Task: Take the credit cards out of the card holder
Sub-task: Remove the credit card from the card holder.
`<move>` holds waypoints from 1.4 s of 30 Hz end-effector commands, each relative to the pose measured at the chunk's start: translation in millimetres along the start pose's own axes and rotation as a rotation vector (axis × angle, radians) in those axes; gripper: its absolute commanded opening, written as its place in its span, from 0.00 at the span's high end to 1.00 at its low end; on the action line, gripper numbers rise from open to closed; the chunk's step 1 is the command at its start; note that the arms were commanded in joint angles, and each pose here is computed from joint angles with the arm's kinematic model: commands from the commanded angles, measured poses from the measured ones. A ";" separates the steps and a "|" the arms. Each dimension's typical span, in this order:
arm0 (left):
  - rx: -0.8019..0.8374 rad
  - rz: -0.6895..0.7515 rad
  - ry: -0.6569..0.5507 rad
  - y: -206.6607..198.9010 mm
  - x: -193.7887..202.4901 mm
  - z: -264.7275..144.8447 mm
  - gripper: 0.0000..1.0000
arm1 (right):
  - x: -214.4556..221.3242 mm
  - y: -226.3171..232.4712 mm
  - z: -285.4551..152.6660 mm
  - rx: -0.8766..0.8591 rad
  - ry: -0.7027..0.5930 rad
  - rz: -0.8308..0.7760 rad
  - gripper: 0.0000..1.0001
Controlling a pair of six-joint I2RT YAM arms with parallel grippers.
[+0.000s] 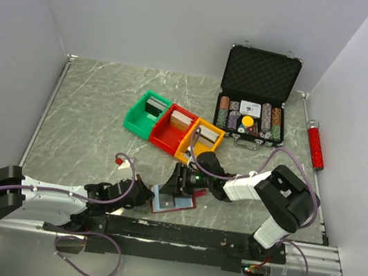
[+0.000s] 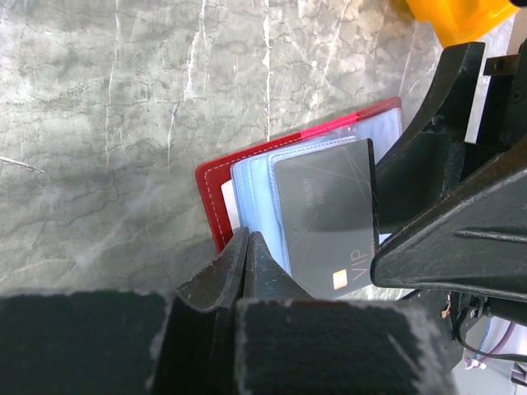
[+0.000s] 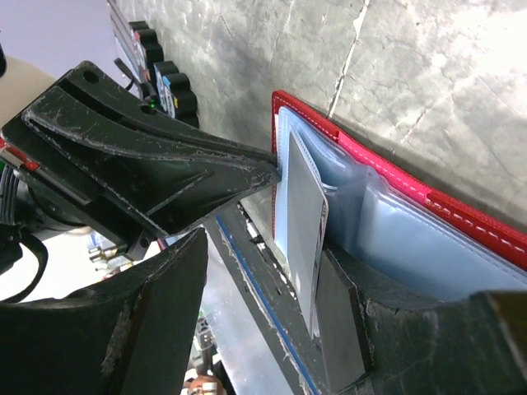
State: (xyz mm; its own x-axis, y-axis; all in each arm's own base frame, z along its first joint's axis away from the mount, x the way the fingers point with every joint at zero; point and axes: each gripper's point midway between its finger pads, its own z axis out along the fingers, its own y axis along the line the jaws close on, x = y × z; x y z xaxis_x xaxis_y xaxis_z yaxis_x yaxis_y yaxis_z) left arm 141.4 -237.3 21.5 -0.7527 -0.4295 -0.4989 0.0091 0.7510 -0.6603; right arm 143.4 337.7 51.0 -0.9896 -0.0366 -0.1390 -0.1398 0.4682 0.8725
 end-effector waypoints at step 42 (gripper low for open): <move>-0.106 0.024 0.034 37.0 11.6 -5.0 0.99 | -4.4 -11.0 -35.9 -0.003 -0.066 -0.038 0.62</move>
State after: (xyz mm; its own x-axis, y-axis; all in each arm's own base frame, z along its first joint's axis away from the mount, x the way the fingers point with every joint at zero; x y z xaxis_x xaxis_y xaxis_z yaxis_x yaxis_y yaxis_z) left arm 140.2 -234.8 21.7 -0.7524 -0.4484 -0.4825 -0.0113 0.7412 -0.6712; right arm 144.6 301.7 47.0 -0.9886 0.0030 -0.1507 -0.1293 0.4973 0.8579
